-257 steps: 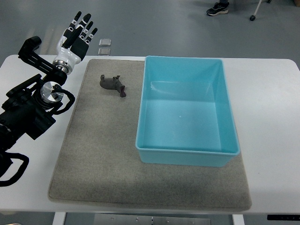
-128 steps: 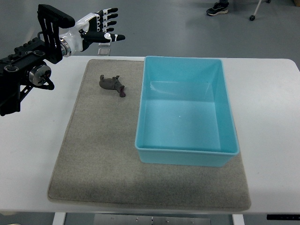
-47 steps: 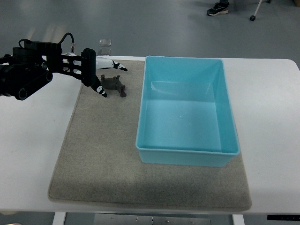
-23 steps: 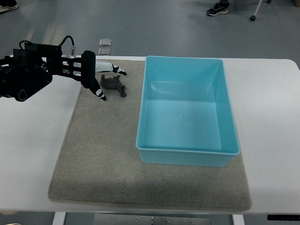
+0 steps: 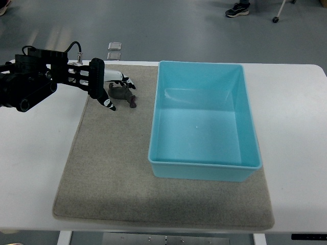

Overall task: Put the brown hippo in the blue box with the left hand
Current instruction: 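Close the left hand fingers around the brown hippo, then lift the hippo and carry it over the blue box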

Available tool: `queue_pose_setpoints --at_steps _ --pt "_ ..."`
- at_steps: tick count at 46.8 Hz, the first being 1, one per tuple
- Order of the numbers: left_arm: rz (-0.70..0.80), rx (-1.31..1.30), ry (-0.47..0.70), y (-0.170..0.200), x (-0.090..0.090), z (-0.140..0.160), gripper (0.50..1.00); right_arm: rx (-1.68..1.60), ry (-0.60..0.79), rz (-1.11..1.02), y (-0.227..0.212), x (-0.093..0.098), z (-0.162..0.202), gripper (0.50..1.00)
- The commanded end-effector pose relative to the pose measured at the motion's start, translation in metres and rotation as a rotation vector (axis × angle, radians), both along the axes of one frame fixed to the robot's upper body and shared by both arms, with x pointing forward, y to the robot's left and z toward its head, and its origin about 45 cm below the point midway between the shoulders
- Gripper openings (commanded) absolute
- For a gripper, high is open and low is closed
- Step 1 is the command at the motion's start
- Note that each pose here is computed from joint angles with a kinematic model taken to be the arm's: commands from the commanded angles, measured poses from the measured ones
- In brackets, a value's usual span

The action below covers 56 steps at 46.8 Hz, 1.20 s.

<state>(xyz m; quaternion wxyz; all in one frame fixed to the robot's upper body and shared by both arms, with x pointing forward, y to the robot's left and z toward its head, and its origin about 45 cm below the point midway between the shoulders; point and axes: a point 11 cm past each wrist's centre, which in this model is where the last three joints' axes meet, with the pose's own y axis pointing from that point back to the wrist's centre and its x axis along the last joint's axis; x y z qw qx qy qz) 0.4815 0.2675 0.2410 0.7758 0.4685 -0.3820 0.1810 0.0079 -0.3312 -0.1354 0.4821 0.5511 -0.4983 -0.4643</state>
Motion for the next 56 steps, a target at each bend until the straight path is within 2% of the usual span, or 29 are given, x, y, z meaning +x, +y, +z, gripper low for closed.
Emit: queue_pose_setpoints --at_steps 1,7,9,12,19,25,46,56 --pt "0.002 0.005 -0.005 0.001 0.001 0.001 0.752 0.000 0.001 0.000 0.000 -0.001 0.000 0.936" --pt "0.002 0.006 -0.007 0.001 0.001 0.000 0.701 0.000 0.001 -0.002 0.000 -0.001 0.000 0.936" --pt "0.002 0.006 -0.005 0.001 0.000 -0.001 0.698 0.000 0.001 0.000 0.000 -0.001 0.000 0.936" --pt "0.001 0.005 -0.002 0.001 0.000 -0.002 0.664 0.000 0.001 0.000 0.000 -0.001 0.000 0.936" --pt "0.001 0.005 -0.005 0.001 0.000 -0.001 0.660 0.000 0.000 0.000 0.000 0.000 0.000 0.936" --pt "0.003 0.008 -0.011 0.001 0.002 0.002 0.559 0.000 0.001 0.000 0.000 -0.001 0.000 0.936" --pt "0.014 -0.017 -0.025 -0.001 0.004 0.007 0.561 0.000 0.000 0.000 0.000 0.000 0.000 0.936" --pt "0.007 -0.032 -0.059 -0.007 0.011 0.025 0.568 0.000 0.001 0.000 0.000 -0.001 0.000 0.936"
